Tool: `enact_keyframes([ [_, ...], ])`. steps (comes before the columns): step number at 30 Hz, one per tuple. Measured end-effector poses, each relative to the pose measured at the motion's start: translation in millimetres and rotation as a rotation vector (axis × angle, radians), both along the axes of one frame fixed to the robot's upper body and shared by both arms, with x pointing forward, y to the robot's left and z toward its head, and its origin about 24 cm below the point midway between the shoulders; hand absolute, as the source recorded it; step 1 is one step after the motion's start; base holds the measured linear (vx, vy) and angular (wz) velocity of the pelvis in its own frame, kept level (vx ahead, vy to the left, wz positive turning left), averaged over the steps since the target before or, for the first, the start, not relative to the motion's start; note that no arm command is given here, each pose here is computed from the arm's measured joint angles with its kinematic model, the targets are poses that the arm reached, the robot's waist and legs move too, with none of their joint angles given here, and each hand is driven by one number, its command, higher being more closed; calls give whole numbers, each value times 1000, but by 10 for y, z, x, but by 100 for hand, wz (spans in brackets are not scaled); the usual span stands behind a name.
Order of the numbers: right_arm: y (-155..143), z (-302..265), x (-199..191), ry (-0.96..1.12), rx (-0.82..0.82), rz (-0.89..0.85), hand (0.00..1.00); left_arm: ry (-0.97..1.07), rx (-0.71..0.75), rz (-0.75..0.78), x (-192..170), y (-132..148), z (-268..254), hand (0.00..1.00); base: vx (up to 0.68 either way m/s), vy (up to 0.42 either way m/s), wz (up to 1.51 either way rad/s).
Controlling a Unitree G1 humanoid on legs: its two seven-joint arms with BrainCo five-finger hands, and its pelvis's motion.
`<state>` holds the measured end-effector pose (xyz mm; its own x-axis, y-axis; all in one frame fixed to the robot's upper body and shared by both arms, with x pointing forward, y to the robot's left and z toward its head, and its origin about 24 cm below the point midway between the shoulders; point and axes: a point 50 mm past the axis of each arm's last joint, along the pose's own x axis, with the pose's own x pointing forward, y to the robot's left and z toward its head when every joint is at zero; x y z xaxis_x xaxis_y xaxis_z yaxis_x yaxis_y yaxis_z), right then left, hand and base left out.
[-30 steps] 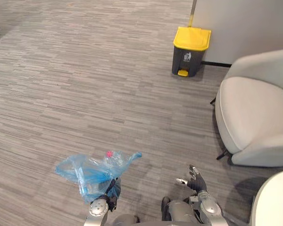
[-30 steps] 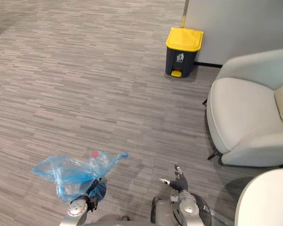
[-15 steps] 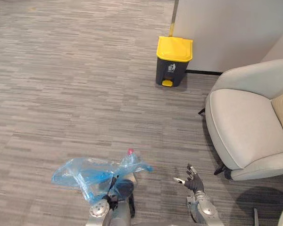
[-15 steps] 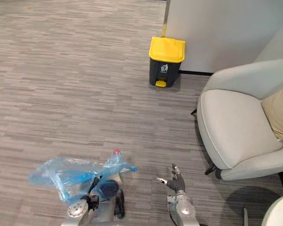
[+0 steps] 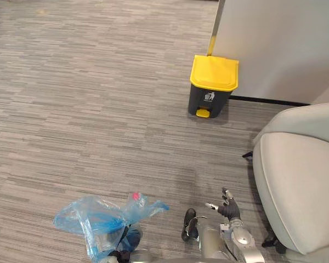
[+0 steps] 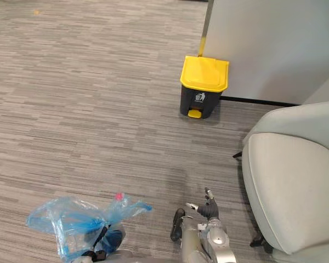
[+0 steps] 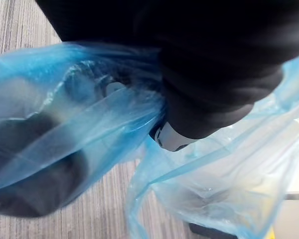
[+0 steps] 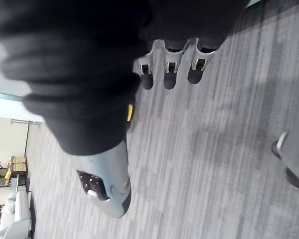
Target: Gather rubbish on tea table into small bin, then transfer packed bag to large trash can.
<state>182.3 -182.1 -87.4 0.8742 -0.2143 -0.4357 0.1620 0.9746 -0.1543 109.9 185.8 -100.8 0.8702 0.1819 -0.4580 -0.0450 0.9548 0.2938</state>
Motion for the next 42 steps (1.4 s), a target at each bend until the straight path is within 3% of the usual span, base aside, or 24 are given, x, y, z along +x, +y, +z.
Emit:
enact_keyframes([
  [13, -34, 106, 31, -80, 64, -132, 0, -138, -39, -88, 182, -98, 176, 100, 354, -69, -18],
  [17, 100, 66, -47, -65, 110, -142, 0, -135, -36, -101, 193, -114, 159, 100, 404, 206, -67],
  [23, 211, 46, -38, -54, 133, -121, 0, -105, 7, -87, 171, -96, 100, 100, 440, 185, -20],
  [27, 276, 75, 30, -64, 136, -55, 0, -139, 36, -108, 457, -133, 174, 100, 510, 37, -2],
  [32, 224, -23, -39, 5, 58, 42, 0, -143, -8, -91, 553, -72, 223, 100, 546, -50, -13],
  [36, 126, -51, -55, 28, 36, 40, 0, -108, -52, -84, 541, -176, 170, 100, 525, -106, 23],
  [42, 204, 60, -13, -44, 63, 41, 0, -162, -114, -94, 563, -304, 270, 100, 476, -76, 10],
])
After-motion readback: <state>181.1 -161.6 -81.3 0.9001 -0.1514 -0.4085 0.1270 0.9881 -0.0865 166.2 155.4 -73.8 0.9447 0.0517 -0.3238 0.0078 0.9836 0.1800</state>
